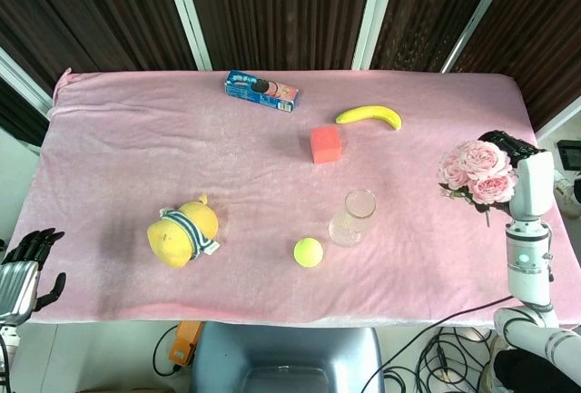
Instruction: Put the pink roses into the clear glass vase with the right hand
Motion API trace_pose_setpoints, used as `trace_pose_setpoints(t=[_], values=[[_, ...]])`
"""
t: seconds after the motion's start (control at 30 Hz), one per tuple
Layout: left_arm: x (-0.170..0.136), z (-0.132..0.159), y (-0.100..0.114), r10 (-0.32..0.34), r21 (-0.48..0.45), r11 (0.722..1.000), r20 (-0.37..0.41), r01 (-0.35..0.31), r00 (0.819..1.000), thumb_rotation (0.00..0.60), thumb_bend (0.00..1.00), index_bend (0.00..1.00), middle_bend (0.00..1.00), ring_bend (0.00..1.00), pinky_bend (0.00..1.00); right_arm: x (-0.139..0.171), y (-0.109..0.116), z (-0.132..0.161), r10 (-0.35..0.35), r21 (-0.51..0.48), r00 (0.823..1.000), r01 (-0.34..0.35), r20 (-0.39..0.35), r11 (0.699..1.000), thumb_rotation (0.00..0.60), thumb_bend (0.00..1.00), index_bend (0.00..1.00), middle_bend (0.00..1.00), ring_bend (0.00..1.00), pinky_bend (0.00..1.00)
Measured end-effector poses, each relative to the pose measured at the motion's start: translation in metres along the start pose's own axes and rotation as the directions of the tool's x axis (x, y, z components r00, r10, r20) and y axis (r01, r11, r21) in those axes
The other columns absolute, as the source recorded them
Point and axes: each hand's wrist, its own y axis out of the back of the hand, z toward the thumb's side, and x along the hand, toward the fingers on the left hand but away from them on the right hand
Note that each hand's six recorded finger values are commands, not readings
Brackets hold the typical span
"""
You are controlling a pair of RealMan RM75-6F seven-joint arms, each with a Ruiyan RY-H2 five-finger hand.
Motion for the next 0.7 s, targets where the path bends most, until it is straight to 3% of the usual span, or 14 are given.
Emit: trace_pose_setpoints(t=[0.17, 0.33, 0.7], values=[[0.000, -0.001, 0.000, -0.001, 0.001, 1.000, -0.003, 0.001, 1.000, 0.600, 0.42, 0.18, 0.12, 0.08, 0.26, -0.015, 0.003, 0.028, -0.017, -0.167, 0.998, 0.008, -0.056, 0.986, 0.600, 0.41, 0.83, 0.63, 0.71, 0.83], [0.000, -0.001, 0.000, 0.001, 0.003, 1.000, -0.005, -0.001, 1.000, 0.600, 0.42, 0.18, 0.12, 0.08, 0.26, -0.036, -0.001, 0.062, -0.014, -0.305, 0.992, -0.025, -0.125, 0.952, 0.600, 0.42, 0.83, 0.63, 0.71, 0.83], [-0.002, -0.003, 0.002, 0.006, 0.000, 1.000, -0.015, -0.006, 1.000, 0.600, 0.42, 0.18, 0.12, 0.08, 0.26, -0.070, -0.031, 0.110, 0.028, -0.413, 0.978, -0.114, -0.208, 0.903, 0.600, 0.42, 0.83, 0.63, 0.71, 0.84]])
